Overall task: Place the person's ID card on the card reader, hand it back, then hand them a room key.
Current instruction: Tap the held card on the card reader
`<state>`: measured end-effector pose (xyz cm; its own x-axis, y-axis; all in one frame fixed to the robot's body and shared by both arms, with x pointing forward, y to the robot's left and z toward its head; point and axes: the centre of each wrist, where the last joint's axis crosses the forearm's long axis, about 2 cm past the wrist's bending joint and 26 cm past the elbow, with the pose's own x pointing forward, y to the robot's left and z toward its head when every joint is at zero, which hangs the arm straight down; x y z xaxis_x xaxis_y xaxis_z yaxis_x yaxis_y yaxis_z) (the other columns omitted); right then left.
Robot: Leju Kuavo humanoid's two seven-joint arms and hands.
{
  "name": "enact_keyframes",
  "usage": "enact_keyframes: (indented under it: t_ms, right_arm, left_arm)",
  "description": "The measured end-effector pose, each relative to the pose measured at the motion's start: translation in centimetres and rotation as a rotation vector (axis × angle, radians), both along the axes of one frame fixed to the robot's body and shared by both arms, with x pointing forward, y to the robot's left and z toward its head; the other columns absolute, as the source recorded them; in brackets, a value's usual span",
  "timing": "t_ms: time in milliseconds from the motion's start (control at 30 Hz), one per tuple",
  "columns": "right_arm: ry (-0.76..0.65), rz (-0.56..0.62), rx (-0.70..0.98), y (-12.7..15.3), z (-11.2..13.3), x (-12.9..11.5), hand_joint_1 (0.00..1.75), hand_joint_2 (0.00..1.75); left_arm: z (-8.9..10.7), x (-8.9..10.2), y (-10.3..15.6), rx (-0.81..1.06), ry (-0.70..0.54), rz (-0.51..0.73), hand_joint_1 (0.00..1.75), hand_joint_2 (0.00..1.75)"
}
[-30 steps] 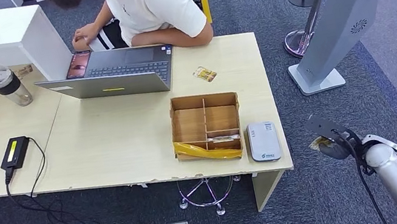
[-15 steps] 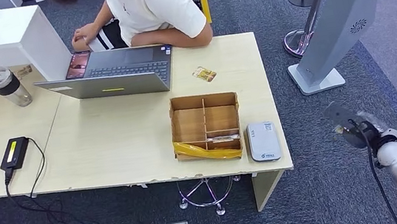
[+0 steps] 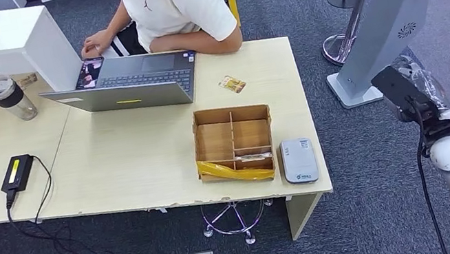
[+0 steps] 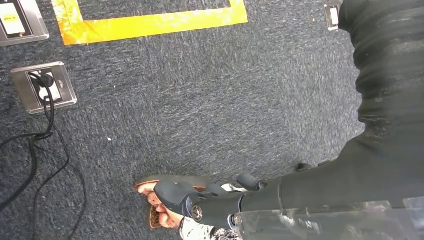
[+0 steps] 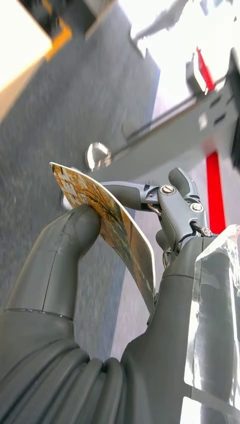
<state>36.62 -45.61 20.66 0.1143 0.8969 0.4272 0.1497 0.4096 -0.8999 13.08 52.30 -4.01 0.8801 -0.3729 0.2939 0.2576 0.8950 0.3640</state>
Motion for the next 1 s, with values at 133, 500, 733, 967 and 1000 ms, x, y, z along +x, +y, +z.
enact_keyframes:
  t_ms: [133, 500, 733, 967, 1000]
  right_arm:
    - [-0.029, 0.061, 0.021, 2.2, 0.4, 0.4, 1.75, 1.75]
    - [0.017, 0.238, 0.120, 11.3, -2.0, 2.1, 1.75, 1.75]
    - [0.035, 0.176, 0.207, 13.0, -5.2, 2.4, 1.75, 1.75]
    - [0.064, 0.122, 0.237, 13.2, -7.4, 2.0, 1.75, 1.75]
    - [0.066, 0.113, 0.241, 13.2, -7.7, 1.9, 1.75, 1.75]
  left_arm:
    - [0.0, 0.5, -0.3, -0.003, -0.007, -0.009, 0.00, 1.75]
    - [0.1, 2.5, -1.6, -0.004, -0.014, -0.038, 0.00, 1.75]
    - [0.1, 3.0, -2.1, 0.001, -0.003, -0.055, 0.00, 1.75]
    - [0.1, 3.1, -2.2, 0.005, 0.004, -0.062, 0.00, 1.75]
    - [0.1, 3.2, -2.2, 0.006, 0.004, -0.062, 0.00, 1.75]
